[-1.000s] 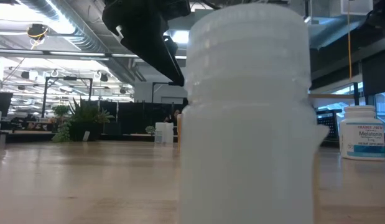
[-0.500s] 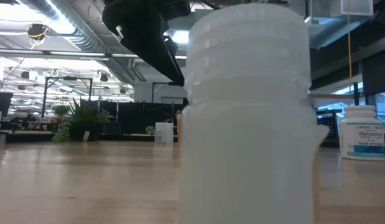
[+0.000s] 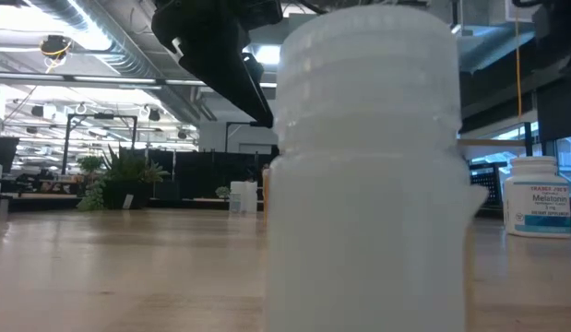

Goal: Pick and place medicine bottles onto shelf by color
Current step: Put the right orange pill bottle on the shelf

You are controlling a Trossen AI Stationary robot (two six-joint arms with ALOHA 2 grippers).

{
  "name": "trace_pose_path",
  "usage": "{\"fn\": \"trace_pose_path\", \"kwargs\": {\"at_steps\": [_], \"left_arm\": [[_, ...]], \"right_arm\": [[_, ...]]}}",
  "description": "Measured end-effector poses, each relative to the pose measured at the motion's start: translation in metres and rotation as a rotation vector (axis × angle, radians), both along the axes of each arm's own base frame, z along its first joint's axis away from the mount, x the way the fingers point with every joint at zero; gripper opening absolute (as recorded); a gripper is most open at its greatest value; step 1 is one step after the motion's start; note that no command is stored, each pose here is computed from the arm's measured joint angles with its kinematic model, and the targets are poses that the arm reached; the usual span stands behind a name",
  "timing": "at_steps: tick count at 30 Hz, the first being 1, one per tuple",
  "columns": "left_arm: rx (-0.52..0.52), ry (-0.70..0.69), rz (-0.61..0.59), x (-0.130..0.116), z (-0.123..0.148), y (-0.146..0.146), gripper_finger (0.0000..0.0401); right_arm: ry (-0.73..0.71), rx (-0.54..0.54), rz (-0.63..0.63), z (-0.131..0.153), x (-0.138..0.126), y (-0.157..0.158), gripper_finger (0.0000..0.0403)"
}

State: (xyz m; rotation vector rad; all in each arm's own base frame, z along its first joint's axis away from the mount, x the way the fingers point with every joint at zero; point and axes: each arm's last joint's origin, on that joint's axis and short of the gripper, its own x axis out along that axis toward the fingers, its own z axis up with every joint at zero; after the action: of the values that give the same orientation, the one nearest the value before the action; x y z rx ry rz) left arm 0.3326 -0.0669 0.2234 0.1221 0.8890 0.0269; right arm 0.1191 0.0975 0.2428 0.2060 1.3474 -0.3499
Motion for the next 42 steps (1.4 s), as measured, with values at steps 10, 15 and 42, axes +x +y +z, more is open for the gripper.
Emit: {"fn": "trace_pose_path", "kwargs": {"at_steps": [10,15,42], "left_arm": [[0.001,0.0,0.001,0.0,0.0,0.0,0.0327],[0.007,-0.001,0.006,0.0,0.0,0.0,0.0327],[0.008,-0.002,0.006,0.0,0.0,0.0,0.0327]], "right_arm": [[0.035,-0.027,0.043,-0.026,-0.004,-0.003,0.0323],[0.026,-0.023,0.044,-0.036,-0.004,-0.003,0.0323],[-0.008,-0.018,-0.032,-0.057,-0.005,-0.005,0.0323]]}}
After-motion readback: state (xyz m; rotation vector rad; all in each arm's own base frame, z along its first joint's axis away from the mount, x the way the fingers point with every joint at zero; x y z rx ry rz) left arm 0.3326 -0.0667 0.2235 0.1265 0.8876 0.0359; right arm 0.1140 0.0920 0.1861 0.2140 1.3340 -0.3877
